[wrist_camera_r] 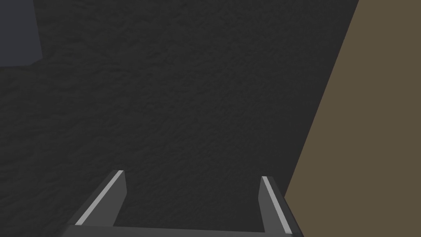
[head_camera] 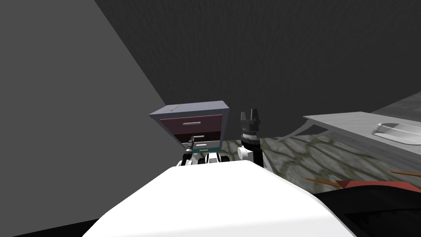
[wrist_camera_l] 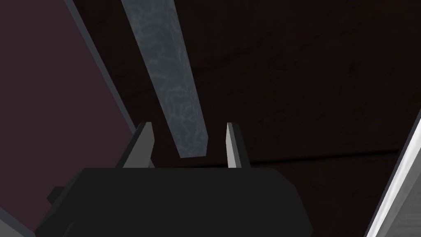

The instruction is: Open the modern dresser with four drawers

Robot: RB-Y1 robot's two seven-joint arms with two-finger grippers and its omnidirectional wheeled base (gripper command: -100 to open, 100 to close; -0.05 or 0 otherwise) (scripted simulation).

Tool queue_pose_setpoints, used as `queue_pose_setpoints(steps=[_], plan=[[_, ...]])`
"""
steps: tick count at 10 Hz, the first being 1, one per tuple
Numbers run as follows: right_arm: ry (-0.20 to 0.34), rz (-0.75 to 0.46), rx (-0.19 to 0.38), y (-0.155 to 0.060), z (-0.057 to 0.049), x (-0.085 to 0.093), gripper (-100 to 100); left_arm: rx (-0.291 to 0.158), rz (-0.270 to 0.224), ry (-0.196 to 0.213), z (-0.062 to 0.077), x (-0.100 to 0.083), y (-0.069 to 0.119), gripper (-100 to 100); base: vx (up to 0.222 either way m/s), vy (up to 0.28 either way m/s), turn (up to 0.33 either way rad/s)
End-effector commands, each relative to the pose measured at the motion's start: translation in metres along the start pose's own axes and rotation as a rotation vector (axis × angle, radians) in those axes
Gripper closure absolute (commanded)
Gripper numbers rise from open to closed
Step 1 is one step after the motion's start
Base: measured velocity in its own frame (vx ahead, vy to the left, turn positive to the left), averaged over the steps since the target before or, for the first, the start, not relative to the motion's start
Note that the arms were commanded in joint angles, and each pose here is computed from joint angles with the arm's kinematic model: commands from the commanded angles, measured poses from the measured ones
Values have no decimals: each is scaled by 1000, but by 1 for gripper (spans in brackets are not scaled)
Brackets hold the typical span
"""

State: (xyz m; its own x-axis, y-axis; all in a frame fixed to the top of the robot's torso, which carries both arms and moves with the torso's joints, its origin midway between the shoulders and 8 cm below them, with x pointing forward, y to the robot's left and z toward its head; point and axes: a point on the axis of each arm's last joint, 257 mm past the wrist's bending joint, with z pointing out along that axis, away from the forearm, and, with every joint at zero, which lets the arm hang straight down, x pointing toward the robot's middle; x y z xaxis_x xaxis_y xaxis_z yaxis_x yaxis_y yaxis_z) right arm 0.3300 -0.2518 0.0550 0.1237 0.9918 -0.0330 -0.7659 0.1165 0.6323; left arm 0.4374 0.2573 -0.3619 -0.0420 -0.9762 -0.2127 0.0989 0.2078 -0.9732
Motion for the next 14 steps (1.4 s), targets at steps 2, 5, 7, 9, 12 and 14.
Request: queue_pose_setpoints(steps=[2,5,7,9,12,14], plan=[[0,0,0,0,0,0,0,5,0,7,2,-1,-4,100,-166,-9,22],[0,0,0,0,0,0,0,3,-1,12,3,0,-4,100,-160,-2,12],[0,0,0,0,0,0,0,0,-2,18,0,0,-3,100,-158,5,29],[0,0,0,0,0,0,0,-1,-4,22,17,-4,-11,-100,-143,1,8],[0,0,0,0,0,0,0,-1,-3,22,34,-9,-18,-100,-53,-16,-2],[0,0,0,0,0,0,0,-1,-3,22,51,-15,-27,-100,-66,-16,-3]])
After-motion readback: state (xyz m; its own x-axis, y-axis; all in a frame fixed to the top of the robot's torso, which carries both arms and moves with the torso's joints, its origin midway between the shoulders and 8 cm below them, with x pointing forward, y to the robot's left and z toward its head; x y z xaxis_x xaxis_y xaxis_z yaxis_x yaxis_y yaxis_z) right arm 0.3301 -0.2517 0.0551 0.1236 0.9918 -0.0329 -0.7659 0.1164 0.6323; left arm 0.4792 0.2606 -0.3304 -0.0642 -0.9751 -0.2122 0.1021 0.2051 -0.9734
